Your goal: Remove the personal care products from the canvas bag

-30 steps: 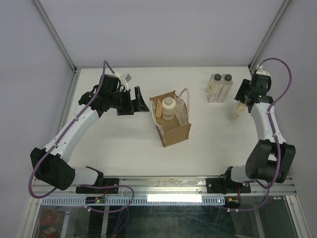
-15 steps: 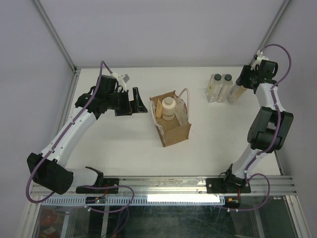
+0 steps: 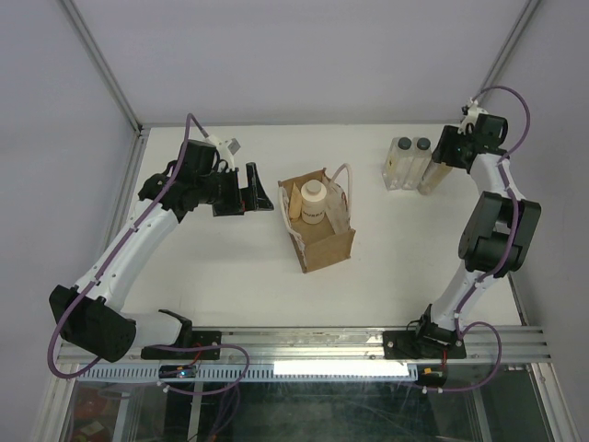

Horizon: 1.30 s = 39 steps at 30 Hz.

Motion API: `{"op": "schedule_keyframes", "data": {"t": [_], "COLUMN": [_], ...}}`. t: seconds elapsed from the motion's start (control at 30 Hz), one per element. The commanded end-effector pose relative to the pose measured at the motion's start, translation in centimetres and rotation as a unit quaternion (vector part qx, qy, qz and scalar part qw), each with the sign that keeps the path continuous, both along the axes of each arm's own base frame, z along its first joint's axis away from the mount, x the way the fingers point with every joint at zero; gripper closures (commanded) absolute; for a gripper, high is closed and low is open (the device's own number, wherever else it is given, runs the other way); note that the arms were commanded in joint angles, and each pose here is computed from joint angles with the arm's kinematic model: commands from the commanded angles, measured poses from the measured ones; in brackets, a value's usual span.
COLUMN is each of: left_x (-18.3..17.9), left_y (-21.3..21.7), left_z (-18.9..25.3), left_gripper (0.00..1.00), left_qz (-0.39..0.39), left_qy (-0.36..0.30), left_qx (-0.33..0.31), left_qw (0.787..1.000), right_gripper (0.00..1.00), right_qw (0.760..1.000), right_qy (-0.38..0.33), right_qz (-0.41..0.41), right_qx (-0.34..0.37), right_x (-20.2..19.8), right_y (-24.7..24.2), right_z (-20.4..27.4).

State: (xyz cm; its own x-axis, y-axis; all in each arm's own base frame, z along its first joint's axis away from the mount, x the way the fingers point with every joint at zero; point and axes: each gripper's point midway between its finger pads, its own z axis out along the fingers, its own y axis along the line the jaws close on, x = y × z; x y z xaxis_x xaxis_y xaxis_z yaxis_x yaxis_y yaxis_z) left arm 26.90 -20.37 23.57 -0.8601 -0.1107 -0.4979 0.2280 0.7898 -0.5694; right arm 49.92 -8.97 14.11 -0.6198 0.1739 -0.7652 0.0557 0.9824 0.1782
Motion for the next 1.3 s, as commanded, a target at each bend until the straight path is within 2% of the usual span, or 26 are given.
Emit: {"op": "schedule_keyframes", "data": {"t": [0.0, 0.13, 0.43, 0.57, 0.77, 0.87, 1.0, 1.1, 1.27], "left_x": [0.2, 0.2, 0.0, 0.1, 0.3, 0.4, 0.6, 0.8, 1.2], "left_y": [-0.1, -0.2, -0.1, -0.2, -0.4, -0.5, -0.7, -1.2, -1.9], "left_z": [2.7, 2.7, 2.3, 2.0, 1.8, 1.7, 1.6, 2.8, 5.0], "left_gripper": [0.01, 0.01, 0.01, 0.01, 0.01, 0.01, 0.01, 0.01, 0.01], "left_qz": [-0.005, -0.006, -0.007, -0.009, -0.013, -0.015, -0.018, -0.022, -0.023], "left_qy": [-0.046, -0.047, -0.040, -0.036, -0.034, -0.032, -0.029, -0.035, -0.044], "left_qx": [-0.013, -0.014, -0.014, -0.012, -0.013, -0.012, -0.013, -0.026, -0.050], "left_qw": [0.999, 0.999, 0.999, 0.999, 0.999, 0.999, 0.999, 0.999, 0.997], "right_gripper": [0.39, 0.26, 0.23, 0.21, 0.19, 0.19, 0.19, 0.18, 0.17], "right_qw": [0.993, 0.994, 0.989, 0.981, 0.972, 0.979, 0.990, 0.990, 0.987], "right_qy": [-0.115, -0.105, -0.103, -0.101, -0.133, -0.128, -0.118, -0.115, -0.105], "right_qz": [0.006, -0.006, -0.081, -0.149, -0.178, -0.151, -0.064, -0.008, 0.013], "right_qx": [-0.036, -0.044, -0.070, -0.068, -0.075, -0.049, 0.043, 0.081, 0.123], "right_x": [3.4, 3.3, 1.5, -1.3, -7.1, -9.2, -11.1, -13.0, -15.8], "right_y": [0.1, 0.2, -2.0, -3.8, -3.8, -1.4, 6.4, 11.3, 14.5], "right_z": [7.7, 7.6, 11.0, 12.8, 12.9, 11.4, 8.8, 8.0, 8.5]}}
